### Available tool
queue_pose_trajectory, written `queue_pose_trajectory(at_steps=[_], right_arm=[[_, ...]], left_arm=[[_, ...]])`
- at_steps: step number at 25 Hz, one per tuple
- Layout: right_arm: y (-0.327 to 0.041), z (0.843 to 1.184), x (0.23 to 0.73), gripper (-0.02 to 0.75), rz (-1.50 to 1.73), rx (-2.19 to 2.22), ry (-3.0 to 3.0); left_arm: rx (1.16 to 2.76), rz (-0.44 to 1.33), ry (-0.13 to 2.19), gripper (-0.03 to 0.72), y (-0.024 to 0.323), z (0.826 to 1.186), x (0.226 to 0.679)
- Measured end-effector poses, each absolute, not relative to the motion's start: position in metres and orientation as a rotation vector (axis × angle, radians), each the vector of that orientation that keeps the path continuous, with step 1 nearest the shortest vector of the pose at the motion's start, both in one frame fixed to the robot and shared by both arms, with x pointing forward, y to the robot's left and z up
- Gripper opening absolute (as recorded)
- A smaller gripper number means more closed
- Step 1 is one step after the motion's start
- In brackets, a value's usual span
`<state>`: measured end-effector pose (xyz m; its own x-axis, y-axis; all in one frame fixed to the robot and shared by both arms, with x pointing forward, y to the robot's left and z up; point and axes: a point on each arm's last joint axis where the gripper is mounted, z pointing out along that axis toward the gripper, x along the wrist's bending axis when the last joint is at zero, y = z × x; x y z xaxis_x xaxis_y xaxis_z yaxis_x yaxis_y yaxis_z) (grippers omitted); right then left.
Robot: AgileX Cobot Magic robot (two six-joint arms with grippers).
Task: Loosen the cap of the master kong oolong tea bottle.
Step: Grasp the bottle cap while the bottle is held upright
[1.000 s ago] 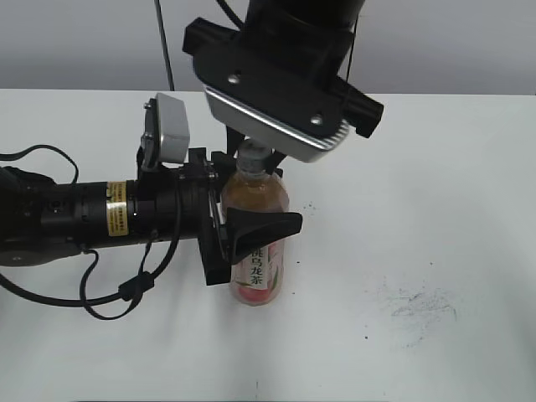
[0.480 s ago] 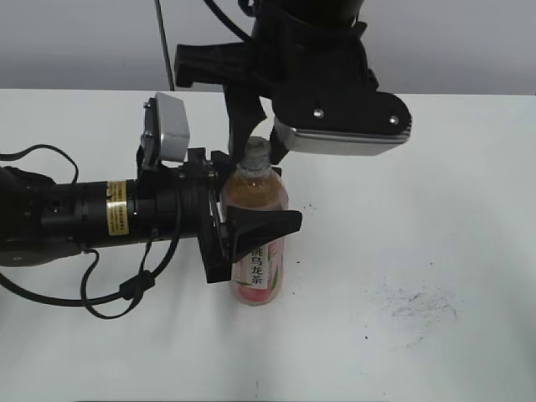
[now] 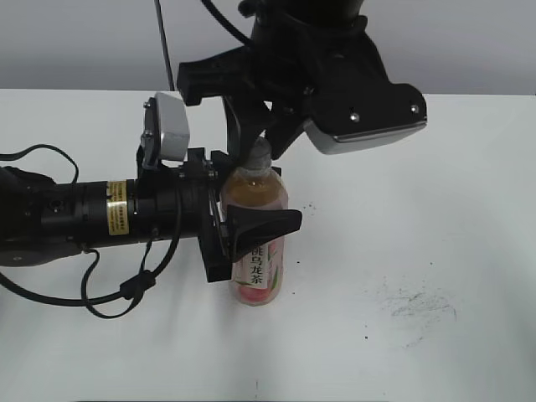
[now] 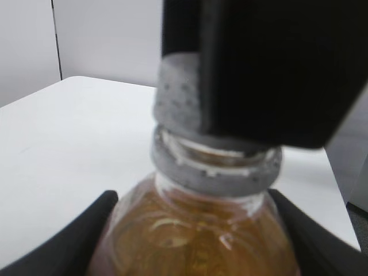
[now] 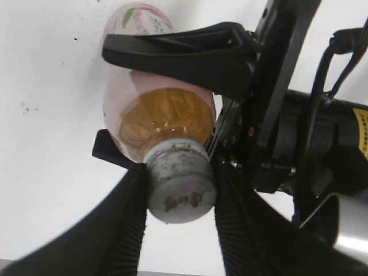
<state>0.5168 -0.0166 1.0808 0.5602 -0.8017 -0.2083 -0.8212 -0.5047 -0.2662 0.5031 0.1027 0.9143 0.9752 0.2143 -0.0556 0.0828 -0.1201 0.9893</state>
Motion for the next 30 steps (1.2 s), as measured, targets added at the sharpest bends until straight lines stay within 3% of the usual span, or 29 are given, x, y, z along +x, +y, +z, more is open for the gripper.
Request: queue_pose_trajectory(at_steps=[30], right_arm=[[-0.019, 1.094, 0.515, 0.271, 0.012, -2.523, 1.155]], left_arm=[[1.691, 0.112, 0.225, 0.446, 0.103, 0.914, 0.503]])
